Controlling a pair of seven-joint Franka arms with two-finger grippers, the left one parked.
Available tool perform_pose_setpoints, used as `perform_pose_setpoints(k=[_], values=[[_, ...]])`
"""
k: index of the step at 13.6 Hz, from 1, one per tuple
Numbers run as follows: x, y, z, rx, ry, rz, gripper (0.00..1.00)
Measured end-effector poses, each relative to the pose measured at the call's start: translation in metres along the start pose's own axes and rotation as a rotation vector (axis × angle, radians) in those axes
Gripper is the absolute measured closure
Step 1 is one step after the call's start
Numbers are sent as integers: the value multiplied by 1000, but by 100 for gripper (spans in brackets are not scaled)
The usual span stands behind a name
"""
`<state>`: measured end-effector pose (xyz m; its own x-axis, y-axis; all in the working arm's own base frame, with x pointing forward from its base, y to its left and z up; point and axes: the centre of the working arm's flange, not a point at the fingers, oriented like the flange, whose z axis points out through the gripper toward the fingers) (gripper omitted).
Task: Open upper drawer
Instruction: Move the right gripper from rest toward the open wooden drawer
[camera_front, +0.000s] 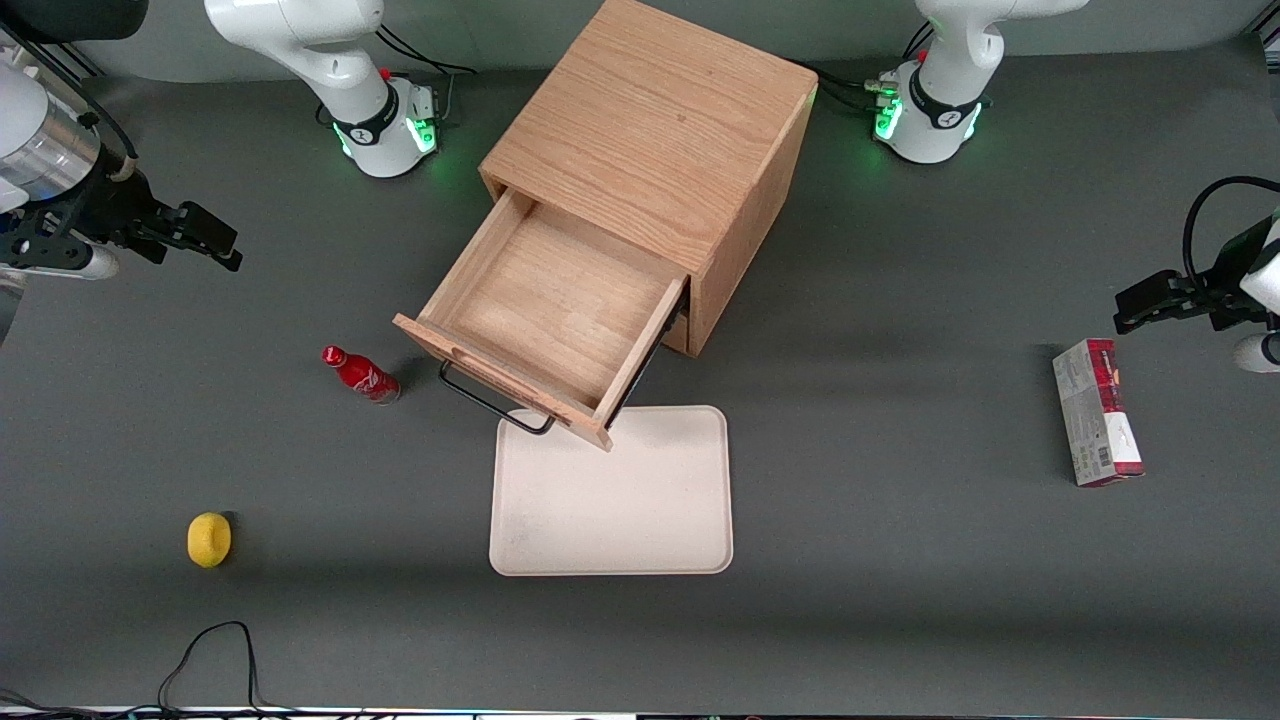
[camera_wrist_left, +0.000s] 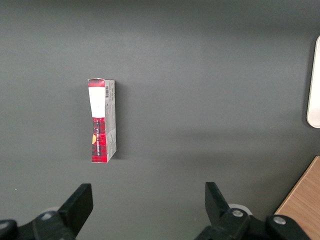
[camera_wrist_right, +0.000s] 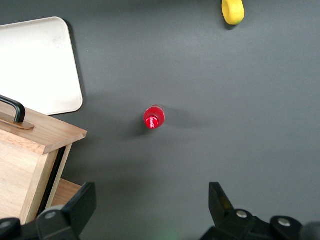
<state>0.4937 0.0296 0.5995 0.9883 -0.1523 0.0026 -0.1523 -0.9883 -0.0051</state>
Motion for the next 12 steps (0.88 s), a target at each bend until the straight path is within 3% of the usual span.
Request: perform_pose_setpoints(k=[7, 9, 12], values=[[22, -4, 5, -1, -3, -2, 0], [47, -10, 19, 2, 27, -26, 0], [125, -33, 83, -61, 83, -309, 0]])
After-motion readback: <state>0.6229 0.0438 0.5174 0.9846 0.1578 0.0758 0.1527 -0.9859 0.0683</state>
